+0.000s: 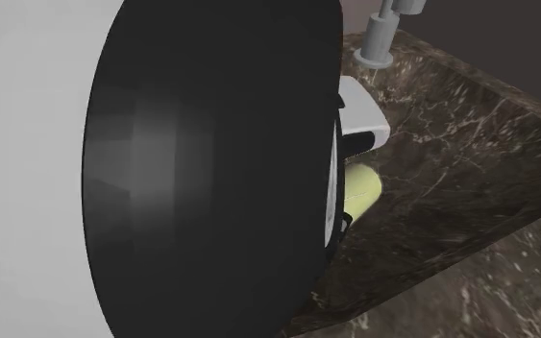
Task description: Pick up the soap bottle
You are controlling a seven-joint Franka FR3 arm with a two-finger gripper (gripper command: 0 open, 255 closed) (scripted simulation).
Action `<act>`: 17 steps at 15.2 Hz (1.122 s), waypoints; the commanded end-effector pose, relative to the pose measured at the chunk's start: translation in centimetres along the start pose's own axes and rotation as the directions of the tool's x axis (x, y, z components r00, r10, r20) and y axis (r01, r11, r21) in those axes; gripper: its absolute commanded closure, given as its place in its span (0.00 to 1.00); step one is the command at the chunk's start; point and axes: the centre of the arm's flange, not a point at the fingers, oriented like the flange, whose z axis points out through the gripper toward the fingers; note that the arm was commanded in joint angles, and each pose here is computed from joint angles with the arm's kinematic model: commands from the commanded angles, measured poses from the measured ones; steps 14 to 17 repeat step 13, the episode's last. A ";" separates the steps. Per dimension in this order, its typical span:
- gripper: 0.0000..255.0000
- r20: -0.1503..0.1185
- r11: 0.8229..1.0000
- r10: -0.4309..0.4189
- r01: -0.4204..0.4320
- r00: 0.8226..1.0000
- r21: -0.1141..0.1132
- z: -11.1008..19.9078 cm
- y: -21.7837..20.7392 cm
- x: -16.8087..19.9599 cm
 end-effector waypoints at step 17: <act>1.00 0.000 1.000 0.000 0.000 1.000 0.000 -6.2 0.9 1.3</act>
